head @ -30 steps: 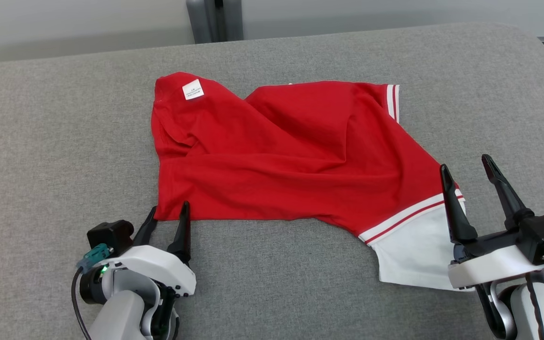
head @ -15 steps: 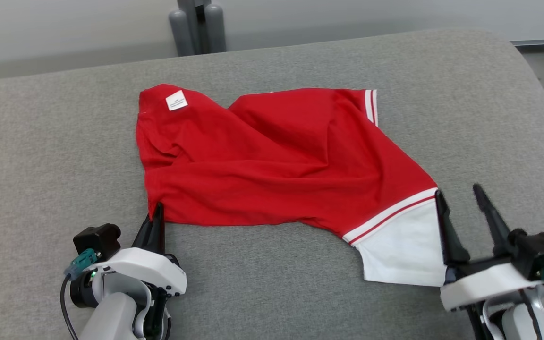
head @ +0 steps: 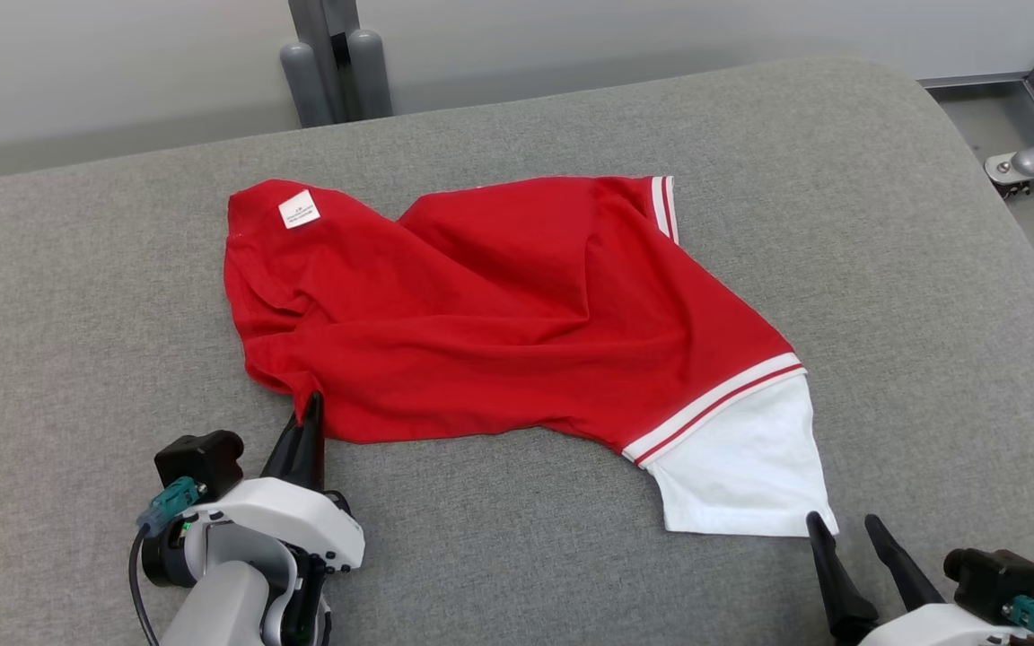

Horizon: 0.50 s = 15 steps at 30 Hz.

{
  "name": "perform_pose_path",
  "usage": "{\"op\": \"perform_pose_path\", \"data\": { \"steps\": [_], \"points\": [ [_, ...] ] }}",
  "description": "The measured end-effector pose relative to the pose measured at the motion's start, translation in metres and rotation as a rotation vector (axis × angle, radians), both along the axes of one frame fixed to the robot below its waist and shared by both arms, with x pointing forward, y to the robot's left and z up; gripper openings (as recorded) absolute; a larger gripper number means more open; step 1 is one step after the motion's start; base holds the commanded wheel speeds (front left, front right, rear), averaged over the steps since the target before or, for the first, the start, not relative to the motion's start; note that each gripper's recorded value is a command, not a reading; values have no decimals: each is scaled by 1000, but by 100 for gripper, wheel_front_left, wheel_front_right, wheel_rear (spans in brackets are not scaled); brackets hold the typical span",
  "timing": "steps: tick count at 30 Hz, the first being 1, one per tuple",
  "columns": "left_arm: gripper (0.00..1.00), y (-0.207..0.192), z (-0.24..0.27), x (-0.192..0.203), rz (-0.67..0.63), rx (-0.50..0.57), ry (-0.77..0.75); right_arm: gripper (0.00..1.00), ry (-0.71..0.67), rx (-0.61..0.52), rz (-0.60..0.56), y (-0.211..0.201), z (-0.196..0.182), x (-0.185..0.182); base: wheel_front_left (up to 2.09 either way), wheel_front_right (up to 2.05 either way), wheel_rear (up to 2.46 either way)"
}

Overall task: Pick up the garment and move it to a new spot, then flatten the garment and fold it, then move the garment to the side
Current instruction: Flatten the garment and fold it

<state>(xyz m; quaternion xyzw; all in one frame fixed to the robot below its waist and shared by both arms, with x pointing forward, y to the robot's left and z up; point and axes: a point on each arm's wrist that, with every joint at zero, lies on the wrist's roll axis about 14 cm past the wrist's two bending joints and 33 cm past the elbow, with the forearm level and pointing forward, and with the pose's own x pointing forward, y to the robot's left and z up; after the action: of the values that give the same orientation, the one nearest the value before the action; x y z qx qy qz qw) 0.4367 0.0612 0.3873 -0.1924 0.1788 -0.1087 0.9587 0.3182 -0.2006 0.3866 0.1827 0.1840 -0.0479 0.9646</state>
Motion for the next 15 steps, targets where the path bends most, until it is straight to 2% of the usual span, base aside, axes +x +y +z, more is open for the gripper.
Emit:
{"op": "perform_pose_path", "data": {
  "steps": [9,10,11,12,13,14,15],
  "points": [
    [0,2,1,0,-1,10,-9,100,45,56,-25,-1,-10,3,0,0,0],
    [0,2,0,0,0,11,-8,92,53,69,-28,0,-11,3,0,0,0],
    [0,3,0,-1,2,12,-7,92,59,78,-28,1,-13,4,0,0,0],
    [0,5,0,-1,5,13,-7,82,68,86,-25,2,-15,4,0,0,0],
    [0,6,0,-1,9,14,-6,79,72,93,-24,3,-16,5,0,0,0],
    [0,8,0,-1,12,15,-6,80,81,98,-21,5,-17,4,0,0,0],
    [0,9,-1,-1,14,17,-6,87,85,103,-21,6,-19,4,0,0,0]
  ]
}}
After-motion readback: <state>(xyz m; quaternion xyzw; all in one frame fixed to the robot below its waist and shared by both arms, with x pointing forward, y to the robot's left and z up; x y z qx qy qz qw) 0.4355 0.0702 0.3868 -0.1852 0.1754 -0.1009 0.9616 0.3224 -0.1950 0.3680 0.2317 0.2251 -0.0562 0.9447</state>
